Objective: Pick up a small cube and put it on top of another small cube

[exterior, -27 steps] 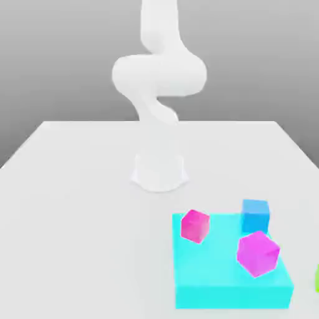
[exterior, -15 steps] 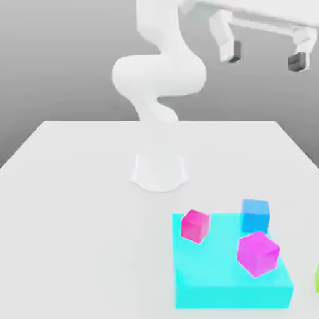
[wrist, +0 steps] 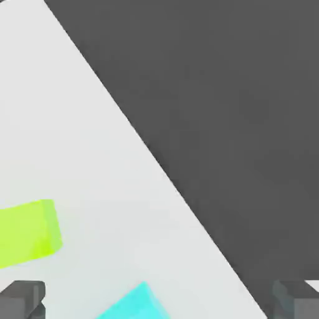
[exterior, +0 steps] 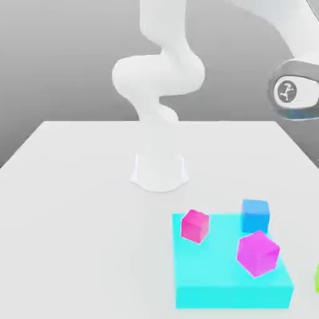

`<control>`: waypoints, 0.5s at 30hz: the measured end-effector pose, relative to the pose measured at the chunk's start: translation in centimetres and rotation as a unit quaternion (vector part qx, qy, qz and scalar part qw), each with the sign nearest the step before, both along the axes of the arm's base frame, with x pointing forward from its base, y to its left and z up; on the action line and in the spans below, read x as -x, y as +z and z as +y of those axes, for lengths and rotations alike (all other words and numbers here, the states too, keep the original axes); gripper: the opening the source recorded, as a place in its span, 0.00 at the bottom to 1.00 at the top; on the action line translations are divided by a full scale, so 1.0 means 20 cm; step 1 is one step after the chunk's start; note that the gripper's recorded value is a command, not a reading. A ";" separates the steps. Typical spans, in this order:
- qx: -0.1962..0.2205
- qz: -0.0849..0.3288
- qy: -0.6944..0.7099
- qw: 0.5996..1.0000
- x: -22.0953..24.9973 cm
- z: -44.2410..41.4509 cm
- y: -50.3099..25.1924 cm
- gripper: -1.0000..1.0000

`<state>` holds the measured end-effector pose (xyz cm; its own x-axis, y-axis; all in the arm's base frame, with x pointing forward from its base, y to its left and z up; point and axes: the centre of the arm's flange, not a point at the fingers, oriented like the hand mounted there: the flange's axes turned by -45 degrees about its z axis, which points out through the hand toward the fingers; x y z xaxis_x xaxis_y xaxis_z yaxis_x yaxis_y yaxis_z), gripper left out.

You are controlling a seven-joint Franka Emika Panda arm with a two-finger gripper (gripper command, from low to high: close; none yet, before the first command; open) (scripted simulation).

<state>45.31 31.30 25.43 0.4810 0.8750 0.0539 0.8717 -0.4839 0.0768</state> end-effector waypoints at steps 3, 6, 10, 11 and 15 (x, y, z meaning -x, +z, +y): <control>0.007 0.035 0.053 0.998 0.13 0.13 -0.25 0.50; 0.007 0.045 0.066 0.997 0.16 0.17 -0.48 0.50; 0.008 0.046 0.068 0.997 0.17 0.17 -0.61 0.00; 0.008 0.046 0.068 0.997 0.17 0.17 -0.61 0.00; 0.008 0.046 0.069 0.997 0.17 0.17 -0.62 0.00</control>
